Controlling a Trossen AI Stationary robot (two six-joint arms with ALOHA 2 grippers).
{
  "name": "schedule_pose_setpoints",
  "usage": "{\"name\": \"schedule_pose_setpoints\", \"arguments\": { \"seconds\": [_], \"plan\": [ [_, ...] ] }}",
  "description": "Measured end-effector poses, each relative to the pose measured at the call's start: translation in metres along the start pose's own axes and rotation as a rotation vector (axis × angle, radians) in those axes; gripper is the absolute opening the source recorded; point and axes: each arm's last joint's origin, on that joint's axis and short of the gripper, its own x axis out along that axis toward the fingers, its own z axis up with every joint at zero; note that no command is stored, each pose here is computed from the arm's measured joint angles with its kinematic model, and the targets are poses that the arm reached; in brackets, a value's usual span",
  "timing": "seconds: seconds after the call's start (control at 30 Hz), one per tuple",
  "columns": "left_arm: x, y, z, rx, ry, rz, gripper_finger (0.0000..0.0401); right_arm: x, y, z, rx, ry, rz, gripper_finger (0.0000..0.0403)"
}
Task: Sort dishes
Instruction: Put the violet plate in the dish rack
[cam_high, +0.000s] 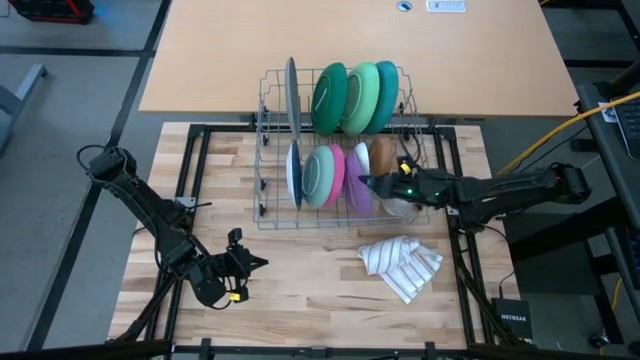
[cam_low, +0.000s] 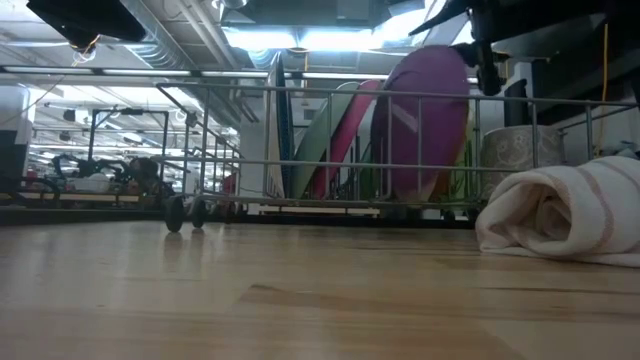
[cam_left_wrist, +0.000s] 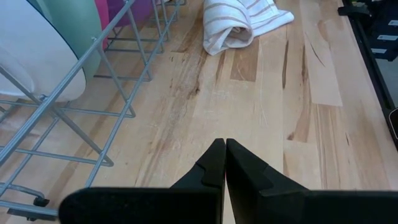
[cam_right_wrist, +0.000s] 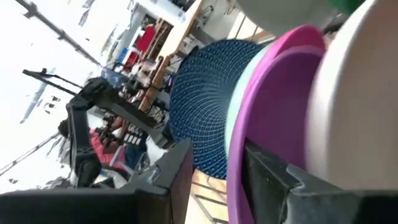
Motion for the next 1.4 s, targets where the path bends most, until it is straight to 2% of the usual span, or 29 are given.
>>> {"name": "schedule_pose_setpoints", "arguments": {
  "seconds": [0.23,0.6,0.77,1.0,1.4],
  "plan": [
    [0.000,0.000,0.000,0.000,0.000,0.000,0.0004,-0.011,-0.003,0.006,-0.016,-0.068,-0.082,0.0131],
    [0.000,0.000,0.000,0.001,0.000,0.000,0.0004,0.007,-0.011,-0.003,-0.036,-0.109,-0.147,0.0131],
    [0.000,0.000,0.000,0.001,0.000,0.000,0.0004,0.009,-0.010,-0.004,-0.033,-0.116,-0.139,0.0131],
    [0.000,0.000,0.000,0.001,0.001,0.001,0.0004,0.003,-0.001,0.004,-0.093,-0.120,-0.132,0.0131],
    [0.000,0.000,0.000,0.003,0.002,0.001,0.0004,0.000,0.011,0.014,-0.164,-0.206,-0.198,0.0131]
  ]
}}
